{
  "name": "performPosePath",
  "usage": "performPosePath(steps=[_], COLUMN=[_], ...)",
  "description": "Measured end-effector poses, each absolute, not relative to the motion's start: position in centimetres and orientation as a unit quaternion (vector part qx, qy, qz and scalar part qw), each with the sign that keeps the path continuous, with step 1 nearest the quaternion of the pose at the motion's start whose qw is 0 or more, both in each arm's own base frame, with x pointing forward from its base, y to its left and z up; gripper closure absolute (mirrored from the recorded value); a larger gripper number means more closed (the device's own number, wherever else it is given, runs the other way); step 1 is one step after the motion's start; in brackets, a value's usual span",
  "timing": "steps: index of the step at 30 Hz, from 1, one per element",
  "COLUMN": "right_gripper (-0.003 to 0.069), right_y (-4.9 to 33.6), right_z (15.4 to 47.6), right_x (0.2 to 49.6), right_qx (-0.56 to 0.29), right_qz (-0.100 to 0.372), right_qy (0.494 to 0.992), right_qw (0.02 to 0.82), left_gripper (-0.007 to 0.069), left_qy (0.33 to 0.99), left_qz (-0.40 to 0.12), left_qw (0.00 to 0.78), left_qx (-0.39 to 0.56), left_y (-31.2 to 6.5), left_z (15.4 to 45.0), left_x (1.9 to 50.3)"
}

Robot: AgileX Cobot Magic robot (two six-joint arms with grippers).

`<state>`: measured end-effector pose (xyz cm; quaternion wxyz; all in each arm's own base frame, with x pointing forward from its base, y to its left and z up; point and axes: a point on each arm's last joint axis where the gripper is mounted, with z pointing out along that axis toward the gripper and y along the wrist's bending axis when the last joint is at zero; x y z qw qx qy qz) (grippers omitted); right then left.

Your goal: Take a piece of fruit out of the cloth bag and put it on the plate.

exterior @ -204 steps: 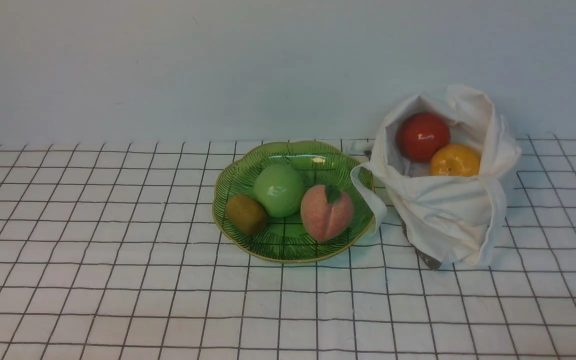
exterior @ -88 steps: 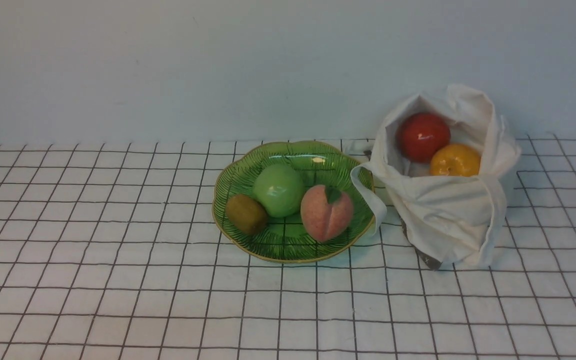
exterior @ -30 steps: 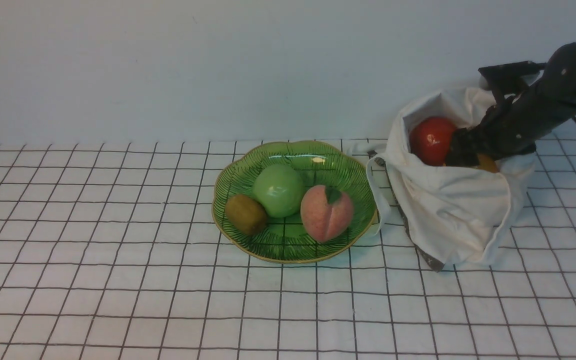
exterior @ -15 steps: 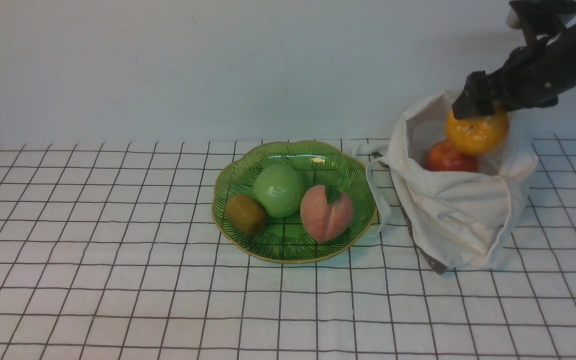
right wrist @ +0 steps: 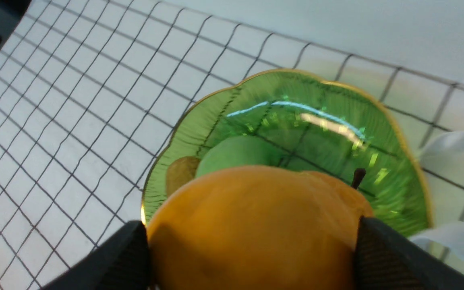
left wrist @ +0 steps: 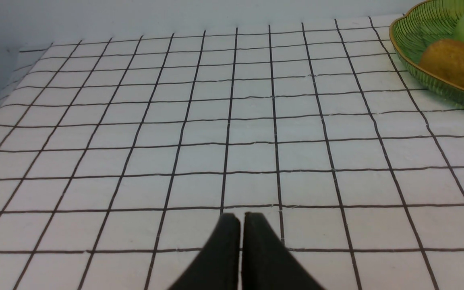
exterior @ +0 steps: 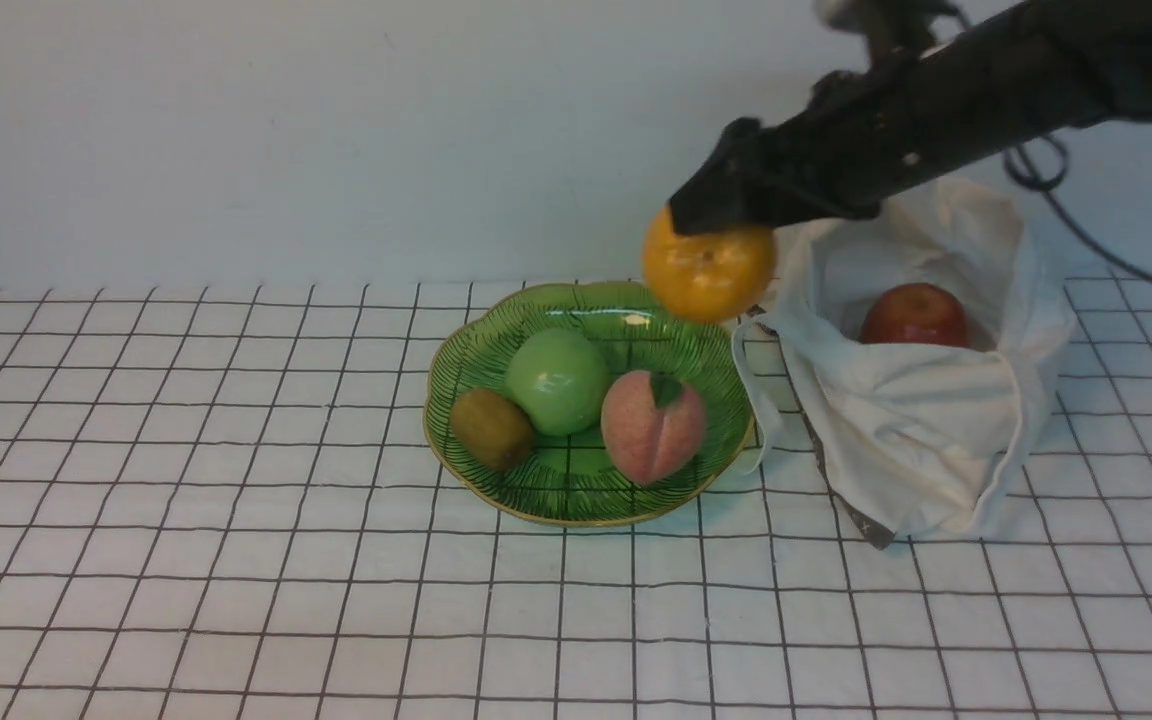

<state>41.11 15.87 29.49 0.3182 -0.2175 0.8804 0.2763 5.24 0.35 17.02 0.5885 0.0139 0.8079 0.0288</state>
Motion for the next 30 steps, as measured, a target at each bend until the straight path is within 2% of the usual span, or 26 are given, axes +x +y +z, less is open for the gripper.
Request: performPosePath(steps=[5,9,14,19,24,27,29,30], right_gripper=[0.0061,0.0057,-0.0020,-0.0032,-0.0032,-0.0023,0.0001,0.0038], right_y=[20.0,20.7,20.7,20.6,20.3,19.7,18.9,18.1], right_z=[26.1,24.6,22.9,22.6,24.5,27.0,29.9,32.2], right_x=[42.1,43.1,44.2,44.3,43.6,42.5,41.1,39.9], right_qx=[-0.231,-0.229,-0.216,-0.220,-0.242,-0.266,-0.284,-0.299], right_qz=[0.261,0.237,0.219,0.212,0.207,0.203,0.198,0.196], right_qy=[0.873,0.866,0.867,0.867,0.861,0.853,0.846,0.840], right_qw=[0.343,0.376,0.391,0.392,0.397,0.400,0.405,0.409], left_gripper=[0.0633,0.0633,0.0633,0.0633,0.0633,0.0633,0.0633,0.0633], left_qy=[0.808,0.808,0.808,0.808,0.808,0.808,0.808,0.808], left_qz=[0.029,0.029,0.029,0.029,0.029,0.029,0.029,0.029], left_qw=[0.588,0.588,0.588,0.588,0.588,0.588,0.588,0.588], left_qx=[0.014,0.014,0.014,0.014,0.014,0.014,0.014,0.014], left_y=[0.4,0.4,0.4,0.4,0.4,0.4,0.4,0.4], left_z=[17.0,17.0,17.0,17.0,17.0,17.0,17.0,17.0], left_x=[5.2,5.2,5.2,5.2,5.2,5.2,5.2,5.2])
